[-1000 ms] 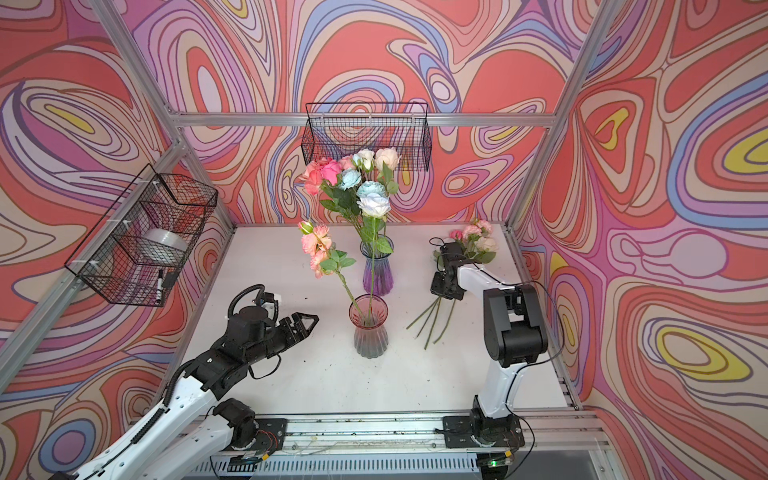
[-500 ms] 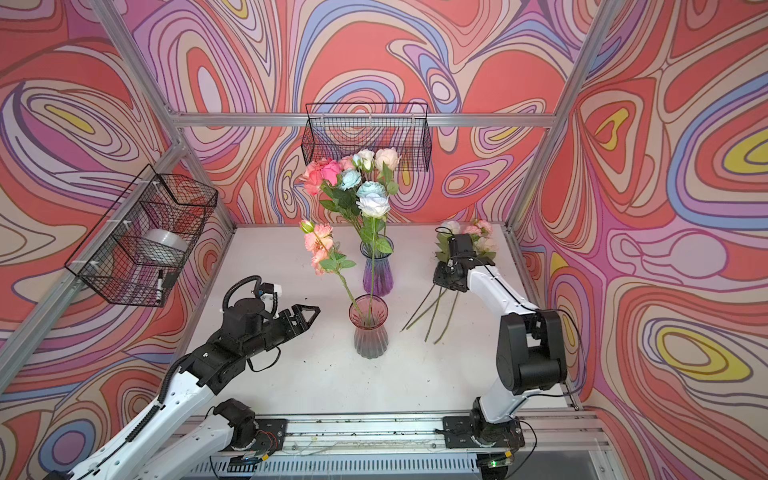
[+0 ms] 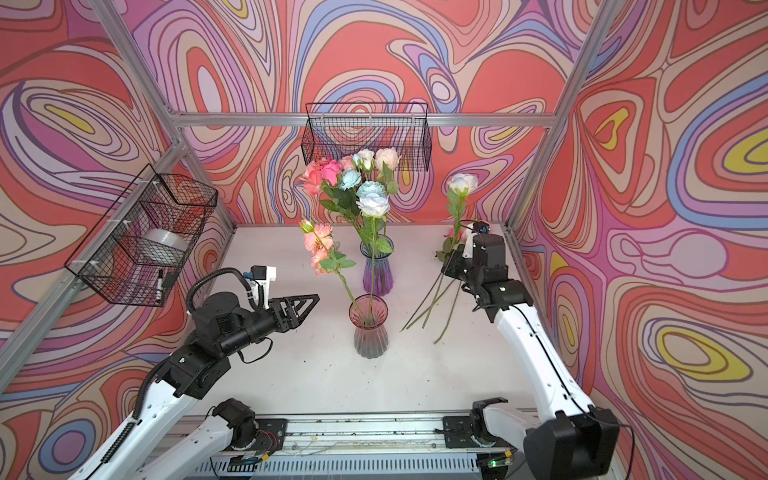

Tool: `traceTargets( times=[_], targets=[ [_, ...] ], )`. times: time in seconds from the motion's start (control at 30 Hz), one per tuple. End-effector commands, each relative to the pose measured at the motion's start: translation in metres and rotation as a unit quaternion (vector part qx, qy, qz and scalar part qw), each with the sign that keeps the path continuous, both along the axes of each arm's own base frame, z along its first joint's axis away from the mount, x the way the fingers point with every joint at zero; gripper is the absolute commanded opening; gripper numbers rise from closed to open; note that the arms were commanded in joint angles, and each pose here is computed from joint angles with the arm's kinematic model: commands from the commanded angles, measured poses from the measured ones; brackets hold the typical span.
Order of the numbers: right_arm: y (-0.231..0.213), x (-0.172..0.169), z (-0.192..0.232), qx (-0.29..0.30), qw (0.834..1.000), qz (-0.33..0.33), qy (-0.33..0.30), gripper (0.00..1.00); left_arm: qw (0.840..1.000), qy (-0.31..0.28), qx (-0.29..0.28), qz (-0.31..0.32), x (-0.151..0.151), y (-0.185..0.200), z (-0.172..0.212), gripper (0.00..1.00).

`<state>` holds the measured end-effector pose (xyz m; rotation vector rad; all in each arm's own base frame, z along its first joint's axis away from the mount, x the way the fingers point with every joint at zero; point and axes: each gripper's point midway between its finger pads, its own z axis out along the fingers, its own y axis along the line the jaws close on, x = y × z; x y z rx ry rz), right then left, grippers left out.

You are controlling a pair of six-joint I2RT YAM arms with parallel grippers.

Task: Arrange the flowers into the vase
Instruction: 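Lift the white rose high with the right gripper while the left gripper reaches toward it, then close the left gripper on the white rose stem below the right gripper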

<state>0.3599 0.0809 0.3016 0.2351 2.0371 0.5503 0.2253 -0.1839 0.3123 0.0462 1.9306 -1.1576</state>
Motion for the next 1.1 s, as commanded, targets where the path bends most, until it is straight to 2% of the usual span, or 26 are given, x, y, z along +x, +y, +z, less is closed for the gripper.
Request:
traceTargets(
  times=[0.0,0.13,0.23,0.53,0.77,1.07],
  targets=[
    [0.017,-0.014,0.027,0.026,0.998,0.032,-0.056,0.00,0.997,-0.066,-0.017,-0.035,-0.011,-0.006,0.037,0.68],
    [0.035,-0.036,0.062,0.047,0.989,0.070,-0.120,0.00,0.993,-0.107,-0.013,-0.043,-0.022,-0.007,0.059,0.66],
    [0.046,-0.048,0.083,0.061,0.982,0.094,-0.151,0.00,0.990,-0.127,0.015,-0.058,-0.031,-0.015,0.067,0.65],
    [0.066,-0.081,0.120,0.095,0.961,0.161,-0.203,0.00,0.970,-0.177,0.092,-0.135,-0.054,-0.081,0.087,0.59],
    [0.077,-0.105,0.131,0.122,0.946,0.207,-0.220,0.00,0.960,-0.188,0.125,-0.166,-0.044,-0.146,0.098,0.56],
    [0.081,-0.128,0.130,0.144,0.933,0.240,-0.226,0.00,0.966,-0.179,0.114,-0.148,-0.014,-0.203,0.107,0.55]
  ],
)
